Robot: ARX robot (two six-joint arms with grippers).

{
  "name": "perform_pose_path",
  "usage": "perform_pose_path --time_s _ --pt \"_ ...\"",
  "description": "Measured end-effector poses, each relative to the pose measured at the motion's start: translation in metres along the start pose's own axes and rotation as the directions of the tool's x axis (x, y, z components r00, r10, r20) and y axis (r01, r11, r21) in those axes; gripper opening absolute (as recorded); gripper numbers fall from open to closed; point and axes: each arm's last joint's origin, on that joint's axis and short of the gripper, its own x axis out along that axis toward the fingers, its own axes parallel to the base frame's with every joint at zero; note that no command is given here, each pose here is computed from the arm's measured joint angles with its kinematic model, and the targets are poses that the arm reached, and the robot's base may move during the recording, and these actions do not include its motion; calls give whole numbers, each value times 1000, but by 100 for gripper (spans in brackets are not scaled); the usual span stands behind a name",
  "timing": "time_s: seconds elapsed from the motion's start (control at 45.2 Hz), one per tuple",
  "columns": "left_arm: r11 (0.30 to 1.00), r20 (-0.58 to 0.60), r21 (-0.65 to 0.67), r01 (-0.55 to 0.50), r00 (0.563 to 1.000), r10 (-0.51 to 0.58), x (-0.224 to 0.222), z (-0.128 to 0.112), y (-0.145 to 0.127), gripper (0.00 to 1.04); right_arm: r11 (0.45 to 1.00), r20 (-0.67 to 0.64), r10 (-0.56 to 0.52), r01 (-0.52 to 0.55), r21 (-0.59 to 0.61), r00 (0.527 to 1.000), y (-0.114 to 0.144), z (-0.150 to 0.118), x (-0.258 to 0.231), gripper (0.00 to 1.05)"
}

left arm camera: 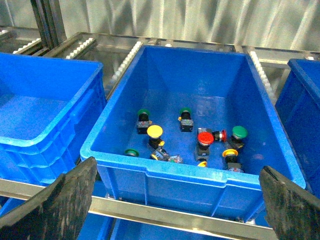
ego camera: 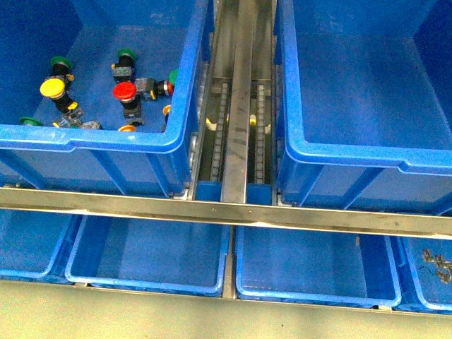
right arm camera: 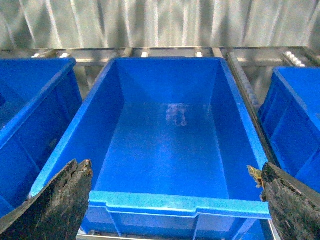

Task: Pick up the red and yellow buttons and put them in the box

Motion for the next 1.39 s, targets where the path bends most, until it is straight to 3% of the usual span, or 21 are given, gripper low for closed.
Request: perform_pose_path --time_s 1.393 --pt "1000 0 0 0 1000 0 0 0 0 97 1000 0 0 0 0 1000 0 0 0 99"
